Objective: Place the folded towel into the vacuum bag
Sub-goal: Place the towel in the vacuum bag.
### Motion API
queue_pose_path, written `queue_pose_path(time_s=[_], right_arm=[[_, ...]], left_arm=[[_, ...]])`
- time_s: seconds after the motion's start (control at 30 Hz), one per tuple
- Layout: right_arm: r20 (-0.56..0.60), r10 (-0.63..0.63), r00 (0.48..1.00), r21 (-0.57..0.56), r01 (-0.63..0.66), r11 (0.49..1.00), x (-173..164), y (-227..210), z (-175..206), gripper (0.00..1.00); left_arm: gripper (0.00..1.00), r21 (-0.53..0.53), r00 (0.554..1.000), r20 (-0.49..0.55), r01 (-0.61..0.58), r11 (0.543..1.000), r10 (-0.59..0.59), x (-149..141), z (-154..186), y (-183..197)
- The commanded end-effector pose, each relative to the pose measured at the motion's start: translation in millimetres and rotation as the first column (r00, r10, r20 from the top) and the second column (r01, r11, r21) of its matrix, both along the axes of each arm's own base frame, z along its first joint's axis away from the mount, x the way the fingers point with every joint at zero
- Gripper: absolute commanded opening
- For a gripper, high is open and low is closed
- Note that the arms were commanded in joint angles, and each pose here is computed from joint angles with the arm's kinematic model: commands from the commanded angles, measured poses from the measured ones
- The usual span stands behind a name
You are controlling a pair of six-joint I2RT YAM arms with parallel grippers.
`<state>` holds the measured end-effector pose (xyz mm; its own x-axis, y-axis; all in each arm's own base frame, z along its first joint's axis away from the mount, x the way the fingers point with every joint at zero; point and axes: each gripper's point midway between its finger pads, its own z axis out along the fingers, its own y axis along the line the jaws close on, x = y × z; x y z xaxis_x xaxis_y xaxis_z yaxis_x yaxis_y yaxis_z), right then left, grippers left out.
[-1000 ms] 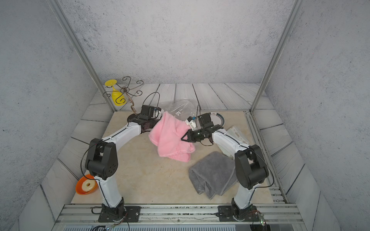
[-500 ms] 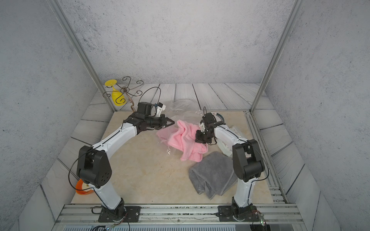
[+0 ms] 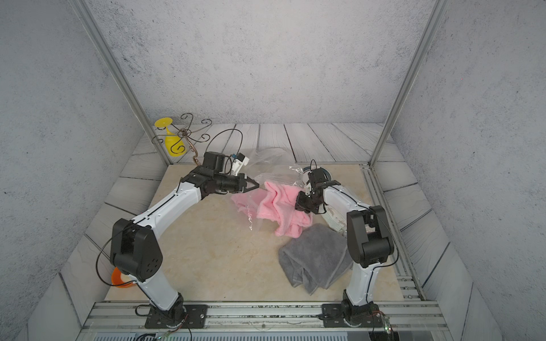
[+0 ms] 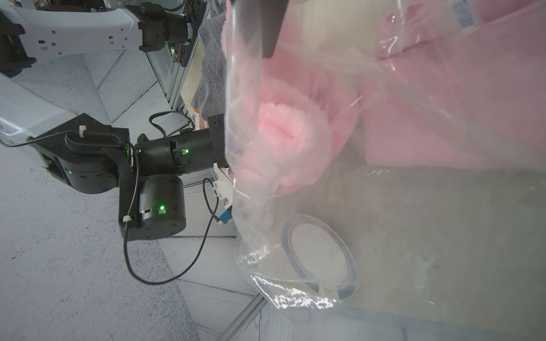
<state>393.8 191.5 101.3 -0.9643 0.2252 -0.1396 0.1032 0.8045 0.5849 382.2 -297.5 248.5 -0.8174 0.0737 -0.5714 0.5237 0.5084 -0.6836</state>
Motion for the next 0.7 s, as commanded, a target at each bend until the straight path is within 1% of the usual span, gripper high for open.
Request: queue_pose_path(time_s=[0.0,0.13,0.27,0.37,0.47,0.53,0.6,0.67], right_arm=[[0.187,-0.011,0.982,0.235,-0.034,0.971,17,27,79,0.05],[0.281,-0.051,0.958,0.373,-0.06,0.926,27,40,126,0.06],[0.36,-0.101,0.928,0.479,-0.091,0.873,34,47,164,0.06],[0.38,-0.143,0.914,0.559,-0.103,0.823,39,52,186,0.06],[0.373,-0.184,0.909,0.608,-0.09,0.789,43,53,192,0.06],[0.356,-0.191,0.915,0.613,-0.074,0.786,44,54,187,0.06],[0.326,-0.206,0.923,0.57,-0.018,0.822,46,51,167,0.06],[0.323,-0.223,0.92,0.512,0.028,0.859,47,46,149,0.07]], left_arm=[[0.0,0.001,0.997,0.037,0.072,0.997,-0.072,-13,8,-25],[0.0,0.026,0.994,0.021,0.11,0.994,-0.11,-23,-3,-42],[0.0,0.06,0.995,0.008,0.102,0.993,-0.103,-24,-14,-42],[0.0,0.082,0.996,0.006,0.086,0.993,-0.087,-21,-20,-39],[0.0,0.083,0.996,0.009,0.085,0.993,-0.086,-21,-20,-39],[0.0,0.069,0.995,0.008,0.095,0.993,-0.096,-21,-16,-42],[0.0,0.042,0.994,0.01,0.113,0.993,-0.113,-23,-8,-45],[0.0,-0.023,0.986,0.013,0.166,0.986,-0.166,-30,9,-52]])
